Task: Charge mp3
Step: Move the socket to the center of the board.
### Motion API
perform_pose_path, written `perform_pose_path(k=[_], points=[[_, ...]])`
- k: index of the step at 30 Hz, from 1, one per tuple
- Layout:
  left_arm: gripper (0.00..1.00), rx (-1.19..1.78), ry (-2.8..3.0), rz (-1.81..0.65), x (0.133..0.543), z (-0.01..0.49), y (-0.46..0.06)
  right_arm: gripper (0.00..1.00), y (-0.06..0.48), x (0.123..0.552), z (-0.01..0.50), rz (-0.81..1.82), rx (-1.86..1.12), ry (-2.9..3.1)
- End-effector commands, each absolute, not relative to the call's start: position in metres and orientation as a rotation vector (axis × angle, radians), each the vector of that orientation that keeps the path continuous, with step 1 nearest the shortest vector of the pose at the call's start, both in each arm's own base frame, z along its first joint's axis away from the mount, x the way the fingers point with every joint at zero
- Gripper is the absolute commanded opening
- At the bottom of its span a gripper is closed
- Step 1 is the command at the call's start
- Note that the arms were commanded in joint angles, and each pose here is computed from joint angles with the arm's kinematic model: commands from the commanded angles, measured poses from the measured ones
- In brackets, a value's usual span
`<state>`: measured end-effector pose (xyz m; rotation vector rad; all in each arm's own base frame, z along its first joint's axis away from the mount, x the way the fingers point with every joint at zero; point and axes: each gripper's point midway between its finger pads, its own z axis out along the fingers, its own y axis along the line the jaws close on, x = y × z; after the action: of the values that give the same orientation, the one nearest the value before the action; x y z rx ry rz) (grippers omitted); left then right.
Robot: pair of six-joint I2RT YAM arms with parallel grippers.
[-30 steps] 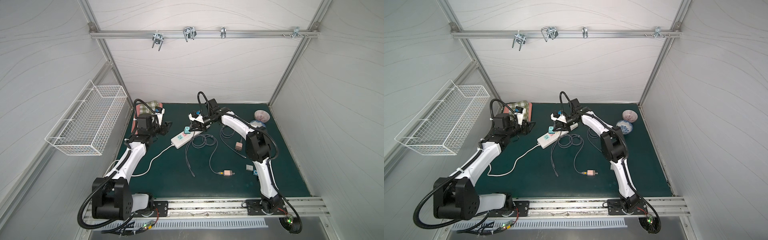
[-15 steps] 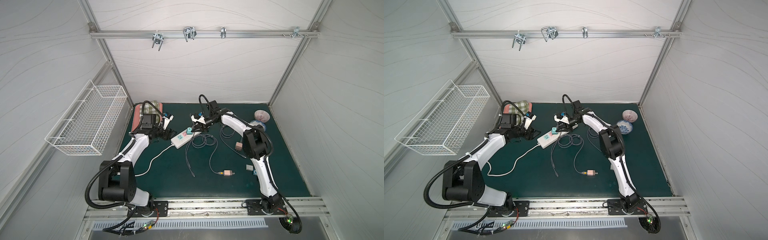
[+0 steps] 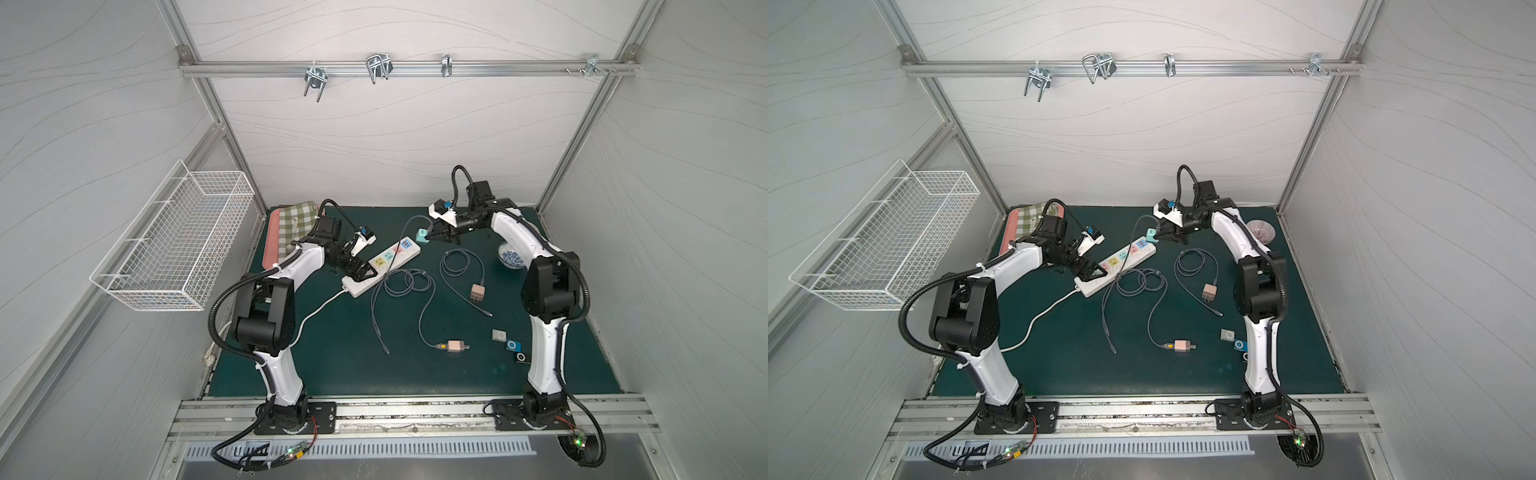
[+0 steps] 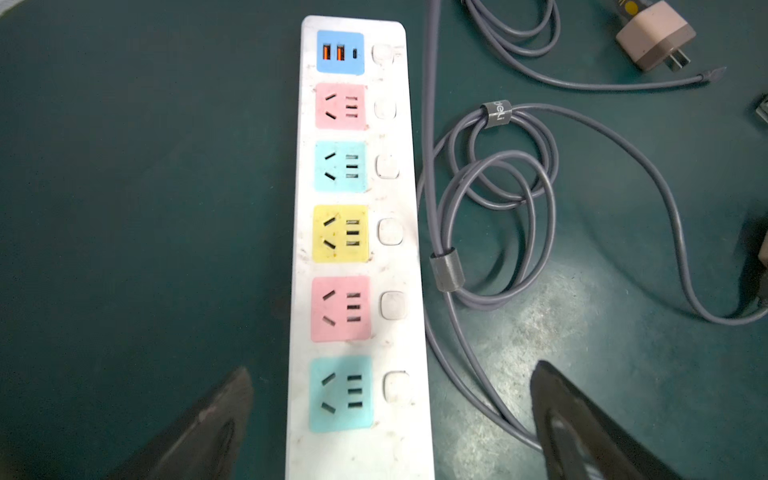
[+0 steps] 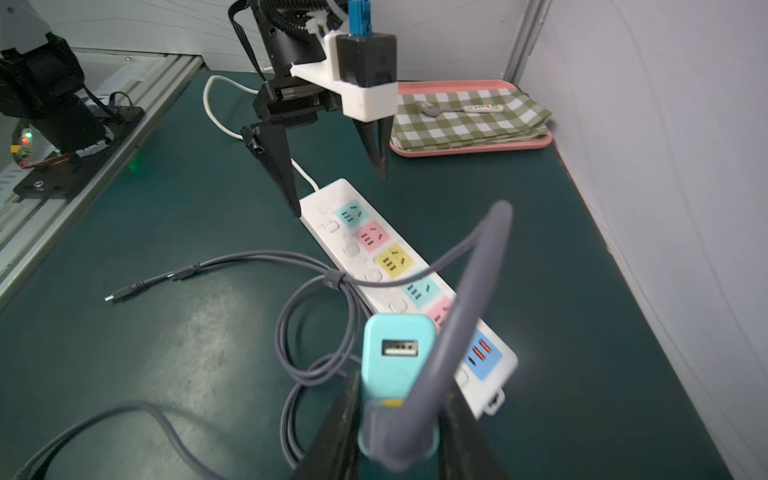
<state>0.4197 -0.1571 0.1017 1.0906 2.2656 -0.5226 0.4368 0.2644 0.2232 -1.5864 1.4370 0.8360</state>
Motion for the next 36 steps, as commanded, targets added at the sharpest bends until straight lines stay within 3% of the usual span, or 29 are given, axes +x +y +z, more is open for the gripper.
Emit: perform_pose_path(k=[1,13,28,36], points=[[0.99,1.176,2.238,-0.484,0.429,0.101,-0.162,0.0,0.234,0.427,0.251,0.769,-1.589,1.411],[0.99,1.246,2.292,-0.412,0.456,0.075,-0.181,0.0,0.157,0.449,0.31,0.531,-1.486,1.458],[0.99,1.29,2.367,-0.419,0.472,0.053,-0.207,0.0,0.212,0.432,0.283,0.711,-1.544,1.398],[0.99,1.278,2.453,-0.264,0.48,0.035,-0.201,0.0,0.223,0.426,0.277,0.727,-1.568,1.393]])
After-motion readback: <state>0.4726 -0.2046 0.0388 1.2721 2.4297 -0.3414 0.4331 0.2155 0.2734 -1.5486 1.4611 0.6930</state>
